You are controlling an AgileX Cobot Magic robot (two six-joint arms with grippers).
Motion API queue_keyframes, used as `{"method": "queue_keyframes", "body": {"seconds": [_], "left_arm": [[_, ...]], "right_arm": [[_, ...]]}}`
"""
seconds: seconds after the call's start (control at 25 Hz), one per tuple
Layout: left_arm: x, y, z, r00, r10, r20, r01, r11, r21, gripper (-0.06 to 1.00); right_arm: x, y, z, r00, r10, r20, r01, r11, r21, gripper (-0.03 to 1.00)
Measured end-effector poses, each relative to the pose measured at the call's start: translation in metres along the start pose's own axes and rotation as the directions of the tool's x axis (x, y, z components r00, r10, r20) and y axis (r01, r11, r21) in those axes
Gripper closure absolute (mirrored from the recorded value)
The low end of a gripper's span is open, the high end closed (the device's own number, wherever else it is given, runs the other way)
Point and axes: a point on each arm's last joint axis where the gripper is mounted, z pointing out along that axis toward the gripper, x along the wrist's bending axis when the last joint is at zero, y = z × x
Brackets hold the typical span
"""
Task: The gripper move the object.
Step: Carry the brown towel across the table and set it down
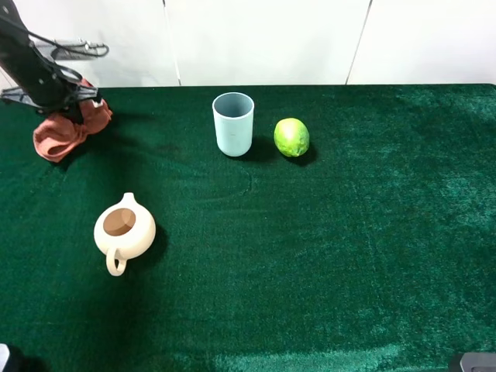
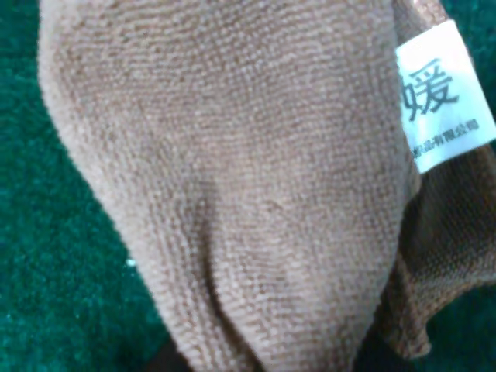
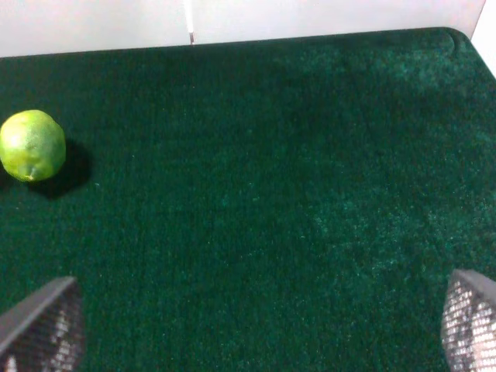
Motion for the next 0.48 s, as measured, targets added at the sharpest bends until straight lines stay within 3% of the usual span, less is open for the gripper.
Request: {"method": "queue_keyframes", "body": {"seconds": [0.48], "left_arm": [[-0.001, -0.004, -0.05, 1.0, -0.009, 0.005, 0.009, 1.0, 0.002, 0.75]], "right_arm": [[0.0, 0.0, 0.0, 1.0, 0.0, 0.0, 0.0, 1.0, 0.0, 0.28]]}}
